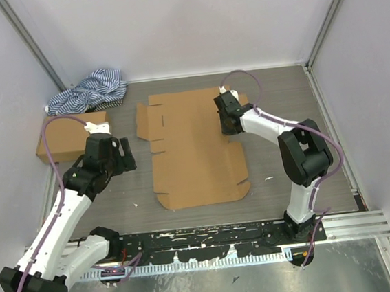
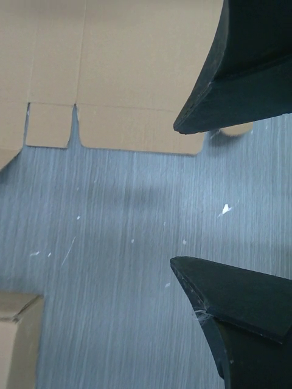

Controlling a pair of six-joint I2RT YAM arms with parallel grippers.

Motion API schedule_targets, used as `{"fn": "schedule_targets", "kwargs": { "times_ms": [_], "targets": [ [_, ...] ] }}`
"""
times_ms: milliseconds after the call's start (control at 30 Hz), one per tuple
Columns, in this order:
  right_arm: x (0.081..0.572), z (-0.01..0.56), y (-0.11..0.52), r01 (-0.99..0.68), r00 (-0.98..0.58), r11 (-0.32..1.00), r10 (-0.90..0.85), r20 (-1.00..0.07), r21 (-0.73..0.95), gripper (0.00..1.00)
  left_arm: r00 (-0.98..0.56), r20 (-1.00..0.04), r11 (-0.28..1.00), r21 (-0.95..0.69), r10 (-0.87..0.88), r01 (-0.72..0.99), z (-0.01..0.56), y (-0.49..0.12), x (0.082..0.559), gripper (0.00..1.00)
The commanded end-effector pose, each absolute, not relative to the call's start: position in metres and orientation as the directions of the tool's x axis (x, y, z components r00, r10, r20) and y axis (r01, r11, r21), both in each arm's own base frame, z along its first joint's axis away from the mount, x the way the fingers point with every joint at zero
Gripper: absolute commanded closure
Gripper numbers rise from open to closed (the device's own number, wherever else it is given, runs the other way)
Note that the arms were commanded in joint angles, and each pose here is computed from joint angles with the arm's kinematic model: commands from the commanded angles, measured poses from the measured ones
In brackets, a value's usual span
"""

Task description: Fold the paper box

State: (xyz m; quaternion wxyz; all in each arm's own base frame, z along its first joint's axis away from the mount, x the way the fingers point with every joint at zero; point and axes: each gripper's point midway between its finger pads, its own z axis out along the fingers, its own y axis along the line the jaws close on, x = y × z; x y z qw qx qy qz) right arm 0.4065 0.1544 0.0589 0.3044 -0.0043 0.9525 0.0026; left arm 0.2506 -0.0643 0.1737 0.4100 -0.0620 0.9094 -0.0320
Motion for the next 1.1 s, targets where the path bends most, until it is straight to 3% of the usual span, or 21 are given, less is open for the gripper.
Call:
{"fn": "schedule_targets", "kwargs": {
  "times_ms": [0,333,667,1067],
  "targets": [
    [0.393,0.094,0.140,0.011,-0.763,0.993,-0.068,-0.643,-0.119,0.93,-0.674,-0.668,0.930,-0.357,-0.317,-0.084,0.171,-0.106,0.255,0.12],
    [0.355,0.123,0.142,-0.050,-0.741,0.999,-0.039,-0.670,-0.004,0.96,-0.648,-0.598,0.822,-0.563,-0.472,-0.080,0.129,-0.146,0.287,0.12],
    [0.315,0.128,0.151,-0.109,-0.755,0.987,-0.003,-0.656,0.121,0.99,-0.736,-0.549,0.851,-0.520,-0.397,-0.071,0.097,-0.166,0.315,0.12],
    [0.307,0.164,0.153,-0.137,-0.725,0.976,0.018,-0.688,0.169,0.99,-0.754,-0.539,0.867,-0.492,-0.374,-0.078,0.077,-0.165,0.316,0.16]
  ]
}}
